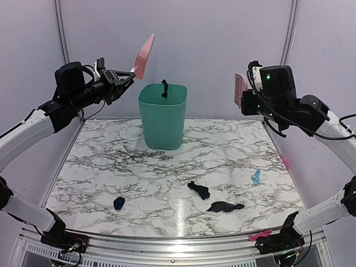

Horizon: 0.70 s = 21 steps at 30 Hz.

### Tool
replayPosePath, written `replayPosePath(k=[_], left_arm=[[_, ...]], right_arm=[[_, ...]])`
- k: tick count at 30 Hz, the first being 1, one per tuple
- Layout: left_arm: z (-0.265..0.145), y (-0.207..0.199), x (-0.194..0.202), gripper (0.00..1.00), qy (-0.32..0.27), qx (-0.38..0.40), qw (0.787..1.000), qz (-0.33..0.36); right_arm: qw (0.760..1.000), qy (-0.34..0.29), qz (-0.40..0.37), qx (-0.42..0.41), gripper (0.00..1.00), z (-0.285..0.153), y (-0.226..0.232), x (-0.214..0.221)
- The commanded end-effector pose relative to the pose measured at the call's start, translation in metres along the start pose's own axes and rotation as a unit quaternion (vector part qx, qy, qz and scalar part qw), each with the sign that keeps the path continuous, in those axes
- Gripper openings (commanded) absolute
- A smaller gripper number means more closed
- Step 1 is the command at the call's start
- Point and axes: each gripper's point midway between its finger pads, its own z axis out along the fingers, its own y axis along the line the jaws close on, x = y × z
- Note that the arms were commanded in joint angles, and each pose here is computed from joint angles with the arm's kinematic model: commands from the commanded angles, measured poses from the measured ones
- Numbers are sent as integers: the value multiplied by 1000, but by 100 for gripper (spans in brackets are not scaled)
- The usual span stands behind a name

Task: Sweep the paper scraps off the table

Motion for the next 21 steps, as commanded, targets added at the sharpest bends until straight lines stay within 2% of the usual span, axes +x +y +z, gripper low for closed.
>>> replayPosePath(k=[1, 6, 12, 15, 21], left_arm=[[-33, 13, 25, 0, 19, -51, 994, 90], [-72, 39, 50, 0, 30, -97, 986, 129], [-106, 54, 66, 0, 44, -126, 979, 152], [-116, 65, 81, 0, 71, -149, 972, 169], [-131, 81, 105, 0, 104, -180, 959, 195]], right_arm=[[986, 71, 9, 154, 0, -24, -72, 29], [955, 186, 4, 230, 0, -11, -111, 93], [891, 329, -20, 311, 0, 4, -145, 178], [872, 390, -33, 294, 0, 8, -137, 213], [849, 483, -38, 208, 0, 8, -111, 283]])
